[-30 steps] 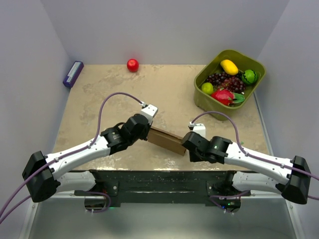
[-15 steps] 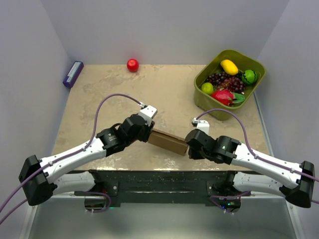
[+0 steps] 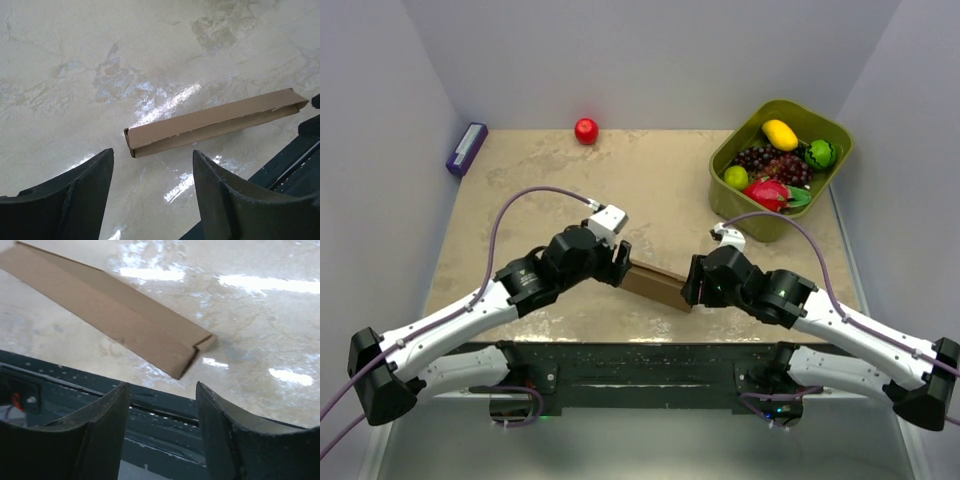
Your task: Fold the paper box
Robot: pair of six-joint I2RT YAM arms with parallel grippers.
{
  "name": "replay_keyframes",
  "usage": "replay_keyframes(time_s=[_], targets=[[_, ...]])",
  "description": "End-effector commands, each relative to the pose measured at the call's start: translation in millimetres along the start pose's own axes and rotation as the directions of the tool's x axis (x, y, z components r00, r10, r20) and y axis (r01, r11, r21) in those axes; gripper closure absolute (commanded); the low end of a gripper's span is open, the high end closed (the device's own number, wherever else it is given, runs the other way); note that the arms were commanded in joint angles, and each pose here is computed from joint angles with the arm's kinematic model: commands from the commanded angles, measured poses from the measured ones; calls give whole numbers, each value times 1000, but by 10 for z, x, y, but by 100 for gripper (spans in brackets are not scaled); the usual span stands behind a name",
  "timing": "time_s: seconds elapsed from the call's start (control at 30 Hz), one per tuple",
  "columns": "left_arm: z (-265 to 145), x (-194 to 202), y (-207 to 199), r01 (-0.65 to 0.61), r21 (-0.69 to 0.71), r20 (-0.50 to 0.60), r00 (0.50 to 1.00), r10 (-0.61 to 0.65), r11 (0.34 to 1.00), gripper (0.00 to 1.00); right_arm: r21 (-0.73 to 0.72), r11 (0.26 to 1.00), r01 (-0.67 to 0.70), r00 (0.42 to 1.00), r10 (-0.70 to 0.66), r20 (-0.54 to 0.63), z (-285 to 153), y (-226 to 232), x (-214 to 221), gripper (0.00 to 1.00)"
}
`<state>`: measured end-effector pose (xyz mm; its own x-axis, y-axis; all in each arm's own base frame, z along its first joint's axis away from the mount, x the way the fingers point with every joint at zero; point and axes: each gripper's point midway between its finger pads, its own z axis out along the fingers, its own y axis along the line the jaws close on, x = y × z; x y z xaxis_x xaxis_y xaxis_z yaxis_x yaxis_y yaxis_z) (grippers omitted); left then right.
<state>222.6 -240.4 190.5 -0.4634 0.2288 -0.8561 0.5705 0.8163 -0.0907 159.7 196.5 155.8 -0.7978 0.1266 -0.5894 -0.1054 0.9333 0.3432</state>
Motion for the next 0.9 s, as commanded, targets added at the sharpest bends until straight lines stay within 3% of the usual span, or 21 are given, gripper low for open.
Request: replay_keyframes(time_s=[0.0, 0.23, 0.87], targets=[[-99, -403, -61, 111, 87, 92, 989, -119, 990, 31, -137, 989, -60, 997, 67, 50, -26, 270, -222, 36], [24, -520, 191, 212, 110, 131, 965, -226, 971, 31, -184, 976, -120, 987, 137, 85, -26, 276, -381, 21], [338, -253, 350, 273, 99, 87, 955, -282, 957, 35, -135, 971, -199, 974, 211, 82, 100, -18, -276, 16]])
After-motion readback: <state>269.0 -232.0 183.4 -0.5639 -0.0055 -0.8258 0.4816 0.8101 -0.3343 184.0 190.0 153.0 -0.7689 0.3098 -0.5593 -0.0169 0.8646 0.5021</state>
